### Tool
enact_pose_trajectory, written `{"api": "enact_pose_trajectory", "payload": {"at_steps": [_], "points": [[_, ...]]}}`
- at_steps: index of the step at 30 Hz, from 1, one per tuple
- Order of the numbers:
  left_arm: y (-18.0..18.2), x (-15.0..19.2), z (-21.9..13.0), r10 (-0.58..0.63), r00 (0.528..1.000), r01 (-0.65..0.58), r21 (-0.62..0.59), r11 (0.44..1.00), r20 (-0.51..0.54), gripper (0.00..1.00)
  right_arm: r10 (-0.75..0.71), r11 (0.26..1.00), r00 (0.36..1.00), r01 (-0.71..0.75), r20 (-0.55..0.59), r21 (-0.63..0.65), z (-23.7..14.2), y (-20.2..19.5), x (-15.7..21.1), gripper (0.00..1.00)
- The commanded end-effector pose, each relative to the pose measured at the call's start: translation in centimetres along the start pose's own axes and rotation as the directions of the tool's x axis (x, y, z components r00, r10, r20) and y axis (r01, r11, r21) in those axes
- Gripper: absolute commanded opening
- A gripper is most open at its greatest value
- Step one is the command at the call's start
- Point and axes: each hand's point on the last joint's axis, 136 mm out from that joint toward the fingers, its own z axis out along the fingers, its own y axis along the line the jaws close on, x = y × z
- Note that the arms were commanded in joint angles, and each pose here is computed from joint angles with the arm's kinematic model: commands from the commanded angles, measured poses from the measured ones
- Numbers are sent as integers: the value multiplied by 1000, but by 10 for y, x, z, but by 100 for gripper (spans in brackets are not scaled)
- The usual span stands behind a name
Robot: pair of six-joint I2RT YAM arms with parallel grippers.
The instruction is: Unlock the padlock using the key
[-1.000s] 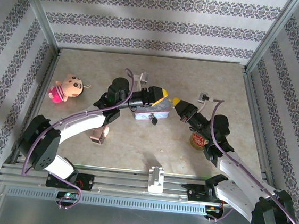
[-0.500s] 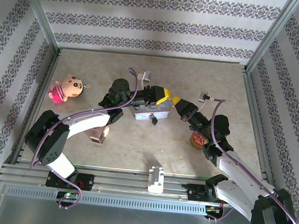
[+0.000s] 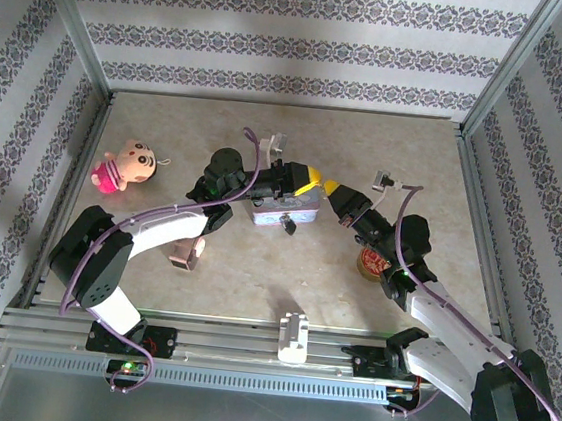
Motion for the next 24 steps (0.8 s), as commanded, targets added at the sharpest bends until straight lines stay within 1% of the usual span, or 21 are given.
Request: {"api": "enact_pose_trajectory", "payload": {"at_steps": [1, 13, 18, 21, 22, 24], "points": [[-12, -4, -2, 35, 999, -35, 50, 998, 2, 17, -24, 999, 999, 25, 29, -32, 0, 8, -7, 0], [-10, -4, 0, 22, 1000, -21, 49, 999, -8, 17, -24, 999, 999, 25, 31, -26, 6, 3, -8, 0], [-10, -4, 2, 14, 1000, -14, 51, 999, -14, 0, -17, 1000, 1000, 17, 22, -18, 9, -2, -6, 0], [-11, -7, 1, 24, 1000, -24, 52, 998, -12, 0, -11, 1000, 1000, 11, 14, -10, 8, -5, -4, 0], [-11, -9, -1, 32, 999, -31, 47, 998, -13, 0, -11, 1000, 1000, 11, 14, -3, 6, -6, -4, 1], [-11, -14, -6, 47, 999, -47, 31, 998, -17, 0, -11, 1000, 1000, 10, 10, 17, 2, -10, -4, 15]]}}
